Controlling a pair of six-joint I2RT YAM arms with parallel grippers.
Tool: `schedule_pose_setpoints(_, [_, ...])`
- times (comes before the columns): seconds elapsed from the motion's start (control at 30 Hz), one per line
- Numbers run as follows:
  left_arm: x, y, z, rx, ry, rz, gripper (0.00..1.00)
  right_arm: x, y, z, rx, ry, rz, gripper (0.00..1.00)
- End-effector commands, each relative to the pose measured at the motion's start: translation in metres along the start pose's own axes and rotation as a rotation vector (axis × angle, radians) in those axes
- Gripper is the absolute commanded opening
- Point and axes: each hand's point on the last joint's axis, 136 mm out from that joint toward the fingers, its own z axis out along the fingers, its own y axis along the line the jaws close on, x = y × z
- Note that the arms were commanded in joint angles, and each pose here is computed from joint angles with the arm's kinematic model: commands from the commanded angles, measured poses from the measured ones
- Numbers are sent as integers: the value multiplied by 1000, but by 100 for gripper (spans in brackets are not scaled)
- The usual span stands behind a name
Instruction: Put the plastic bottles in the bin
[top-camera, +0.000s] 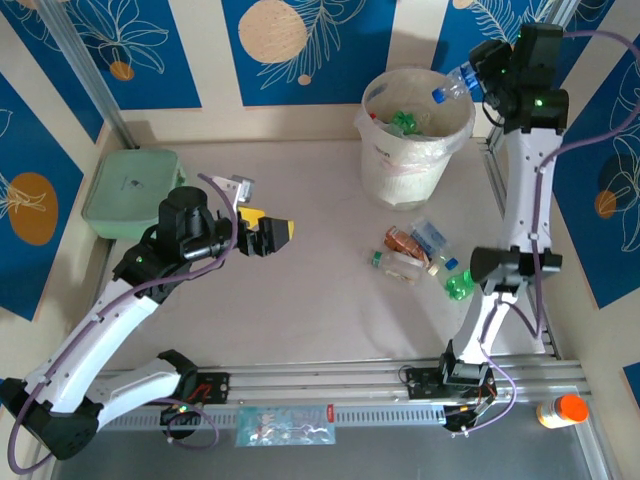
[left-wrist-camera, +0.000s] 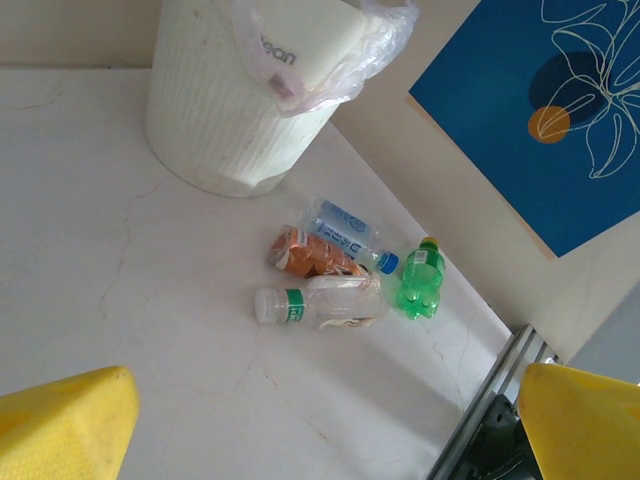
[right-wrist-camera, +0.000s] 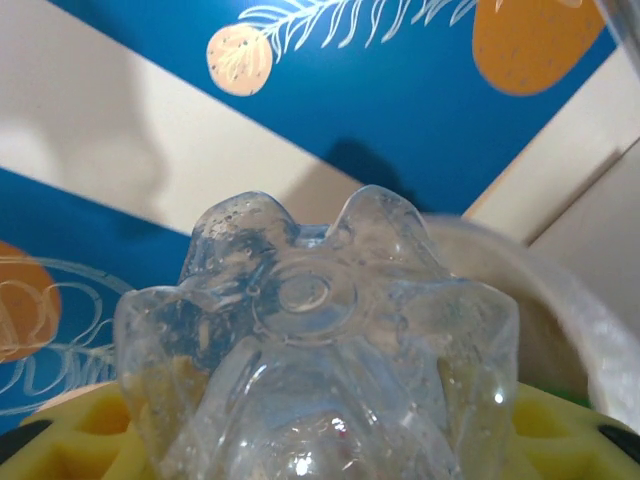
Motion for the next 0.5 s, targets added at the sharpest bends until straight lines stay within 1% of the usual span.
schedule_pose_setpoints(0.0, [-8,-4,-6,10,-19,24,97,9,-27,14,140,9,-124,37])
schedule_pose_setpoints(0.13, [-8,-3,-4,7,-11,26,97,12,-27,29,178,-38,-246,38])
schedule_pose_setpoints(0.27, [-9,-4,-3,9,-7,29,97,24,-28,44,226,-60,-381,38])
schedule_pose_setpoints(0.37, [-10,-3,-2,8,-9,31,97,41,-29,57,258,-44,-468,39])
schedule_pose_setpoints(0.47, [-10,-4,-1,12,-7,27,97,51,-38,69,300,-34,-503,42])
